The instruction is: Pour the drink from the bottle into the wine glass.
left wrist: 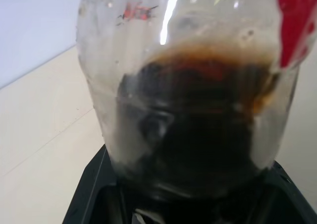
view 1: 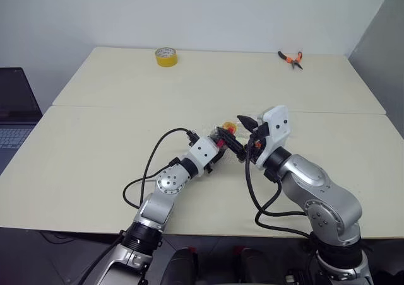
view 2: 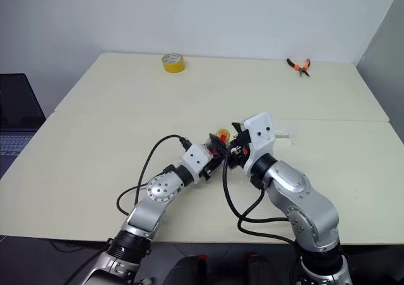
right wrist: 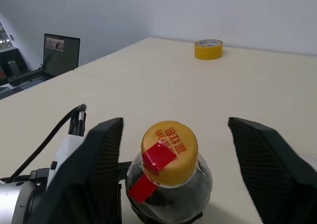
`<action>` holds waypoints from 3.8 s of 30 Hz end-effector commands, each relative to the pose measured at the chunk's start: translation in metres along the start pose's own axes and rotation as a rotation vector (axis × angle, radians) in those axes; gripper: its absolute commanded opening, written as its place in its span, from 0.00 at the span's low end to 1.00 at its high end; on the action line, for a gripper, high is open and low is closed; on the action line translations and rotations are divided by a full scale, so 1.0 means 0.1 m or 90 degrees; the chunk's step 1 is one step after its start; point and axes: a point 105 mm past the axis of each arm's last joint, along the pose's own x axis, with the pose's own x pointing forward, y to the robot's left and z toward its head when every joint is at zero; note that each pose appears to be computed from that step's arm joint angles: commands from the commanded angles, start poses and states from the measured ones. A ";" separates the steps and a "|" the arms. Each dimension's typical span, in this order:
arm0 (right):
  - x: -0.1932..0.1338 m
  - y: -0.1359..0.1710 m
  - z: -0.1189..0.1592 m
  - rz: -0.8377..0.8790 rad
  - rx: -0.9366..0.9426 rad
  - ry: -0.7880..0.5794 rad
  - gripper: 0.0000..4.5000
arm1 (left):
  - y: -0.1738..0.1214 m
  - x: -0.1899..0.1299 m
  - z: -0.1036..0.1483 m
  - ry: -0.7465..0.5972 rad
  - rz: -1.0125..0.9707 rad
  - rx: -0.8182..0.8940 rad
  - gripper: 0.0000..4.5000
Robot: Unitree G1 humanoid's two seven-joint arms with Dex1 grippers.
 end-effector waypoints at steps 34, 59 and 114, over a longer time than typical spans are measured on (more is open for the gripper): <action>-0.07 -0.48 0.02 0.379 -0.489 0.067 0.26 | 0.05 -0.04 0.38 -0.089 0.001 0.009 0.23; -0.23 0.04 0.19 0.011 -0.067 -0.031 0.79 | -0.01 0.03 0.33 -0.078 0.006 -0.001 0.20; -0.56 -0.07 0.30 0.264 -0.089 -0.020 0.88 | -0.05 0.12 0.37 -0.080 0.019 -0.095 0.18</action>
